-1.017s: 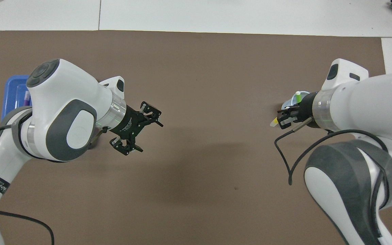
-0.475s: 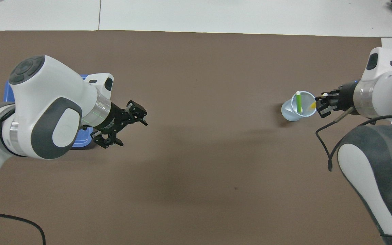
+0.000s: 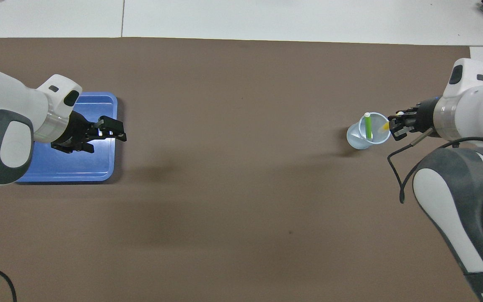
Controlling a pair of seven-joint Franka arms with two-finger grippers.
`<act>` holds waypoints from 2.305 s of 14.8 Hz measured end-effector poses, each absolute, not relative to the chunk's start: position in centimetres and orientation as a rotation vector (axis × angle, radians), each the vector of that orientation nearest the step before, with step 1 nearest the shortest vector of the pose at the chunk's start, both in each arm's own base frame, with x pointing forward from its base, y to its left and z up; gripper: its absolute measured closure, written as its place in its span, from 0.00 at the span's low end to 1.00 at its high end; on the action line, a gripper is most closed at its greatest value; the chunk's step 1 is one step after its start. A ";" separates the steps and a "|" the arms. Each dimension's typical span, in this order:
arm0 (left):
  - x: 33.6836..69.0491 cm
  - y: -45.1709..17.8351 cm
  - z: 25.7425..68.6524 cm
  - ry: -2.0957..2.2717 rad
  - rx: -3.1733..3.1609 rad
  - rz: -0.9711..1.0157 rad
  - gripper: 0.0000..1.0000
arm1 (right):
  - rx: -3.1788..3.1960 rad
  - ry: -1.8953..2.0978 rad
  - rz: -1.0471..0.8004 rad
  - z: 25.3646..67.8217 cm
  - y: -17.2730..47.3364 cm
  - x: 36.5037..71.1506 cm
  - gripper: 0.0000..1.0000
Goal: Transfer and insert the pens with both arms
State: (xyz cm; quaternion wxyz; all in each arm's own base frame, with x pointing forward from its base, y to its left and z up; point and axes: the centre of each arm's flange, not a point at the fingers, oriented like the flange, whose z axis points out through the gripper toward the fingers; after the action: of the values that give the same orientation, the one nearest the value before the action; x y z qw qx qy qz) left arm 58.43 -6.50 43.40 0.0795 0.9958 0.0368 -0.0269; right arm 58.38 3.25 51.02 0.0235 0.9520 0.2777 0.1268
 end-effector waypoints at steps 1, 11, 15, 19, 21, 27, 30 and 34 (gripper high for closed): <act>58.5 -6.6 43.5 0.080 3.004 -0.056 0.00 | 2.947 0.857 0.400 50.6 3.2 58.6 0.81; 60.7 -1.0 42.4 -0.271 3.149 0.112 0.00 | 2.970 0.866 0.372 46.3 3.3 60.2 0.81; 64.2 2.5 40.6 -0.317 3.215 -0.007 0.01 | 2.971 0.869 0.367 46.1 3.4 60.1 0.75; 66.3 5.2 37.8 -0.292 3.202 -0.080 0.06 | 2.969 0.874 0.369 46.2 3.6 60.1 0.34; 66.3 7.6 35.5 -0.239 3.185 -0.133 0.08 | 2.966 0.882 0.370 46.7 3.9 59.9 0.12; 65.5 12.6 33.8 -0.234 3.161 -0.163 0.09 | 2.969 0.897 0.284 49.8 4.3 57.7 0.00; 65.5 13.6 33.5 -0.278 3.155 -0.138 0.12 | 2.972 0.903 0.215 52.2 4.5 55.8 0.00; 66.0 13.2 33.1 -0.296 3.149 -0.094 0.15 | 3.024 0.900 0.125 54.6 5.0 53.0 0.00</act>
State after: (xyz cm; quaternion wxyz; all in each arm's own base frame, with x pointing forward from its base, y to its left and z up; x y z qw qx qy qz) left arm 66.05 13.18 33.08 -0.0111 0.9951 -0.0934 -0.0297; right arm 53.04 4.97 54.64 -0.0082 0.9577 0.2849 0.0396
